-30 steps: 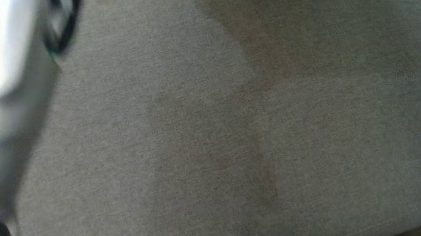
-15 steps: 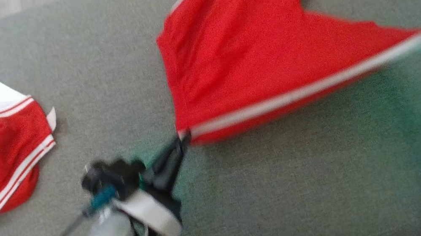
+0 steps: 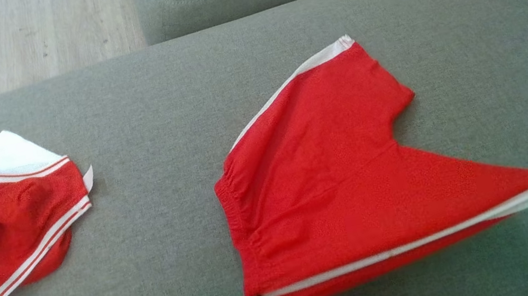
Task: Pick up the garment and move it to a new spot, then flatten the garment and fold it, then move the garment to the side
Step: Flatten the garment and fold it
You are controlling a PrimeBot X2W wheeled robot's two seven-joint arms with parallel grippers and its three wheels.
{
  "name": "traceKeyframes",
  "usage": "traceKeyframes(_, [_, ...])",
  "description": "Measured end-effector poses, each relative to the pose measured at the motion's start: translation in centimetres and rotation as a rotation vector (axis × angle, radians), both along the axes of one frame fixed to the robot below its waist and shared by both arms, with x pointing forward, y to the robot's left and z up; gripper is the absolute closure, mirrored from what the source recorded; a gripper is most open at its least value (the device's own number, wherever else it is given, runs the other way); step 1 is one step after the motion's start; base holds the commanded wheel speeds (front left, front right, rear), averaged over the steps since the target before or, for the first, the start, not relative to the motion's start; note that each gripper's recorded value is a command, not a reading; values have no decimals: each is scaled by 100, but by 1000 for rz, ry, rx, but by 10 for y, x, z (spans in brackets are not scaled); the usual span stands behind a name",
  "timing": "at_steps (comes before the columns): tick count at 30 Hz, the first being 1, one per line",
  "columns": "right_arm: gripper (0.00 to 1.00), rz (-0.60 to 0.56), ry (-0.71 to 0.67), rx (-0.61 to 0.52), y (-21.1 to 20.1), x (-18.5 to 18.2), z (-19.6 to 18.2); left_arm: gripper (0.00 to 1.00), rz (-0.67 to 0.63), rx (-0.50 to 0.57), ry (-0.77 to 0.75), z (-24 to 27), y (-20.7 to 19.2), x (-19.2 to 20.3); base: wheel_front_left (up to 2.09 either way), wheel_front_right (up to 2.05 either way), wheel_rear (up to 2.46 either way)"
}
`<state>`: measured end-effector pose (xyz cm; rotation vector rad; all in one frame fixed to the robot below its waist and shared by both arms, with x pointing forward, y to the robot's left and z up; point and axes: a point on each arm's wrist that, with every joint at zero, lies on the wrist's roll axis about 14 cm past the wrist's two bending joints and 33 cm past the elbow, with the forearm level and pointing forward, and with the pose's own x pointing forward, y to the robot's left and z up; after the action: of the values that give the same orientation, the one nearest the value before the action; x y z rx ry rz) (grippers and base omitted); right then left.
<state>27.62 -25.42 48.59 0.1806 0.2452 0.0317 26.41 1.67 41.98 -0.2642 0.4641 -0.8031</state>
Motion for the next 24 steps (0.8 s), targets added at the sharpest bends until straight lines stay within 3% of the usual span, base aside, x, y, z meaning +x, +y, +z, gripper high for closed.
traceKeyframes(7, [100, 7, -17, -18, 4, 26, 8, 100, 64, -102, 1, 31, -3, 25, 0, 0, 0])
traceKeyframes(13, [100, 10, -63, -37, 4, 88, 14, 100, 94, -214, 25, 52, -22, 66, 0, 0, 0])
traceKeyframes(24, [100, 129, -15, -39, 37, 187, -5, 100, 225, -297, 113, 42, -8, 132, 0, 0, 0])
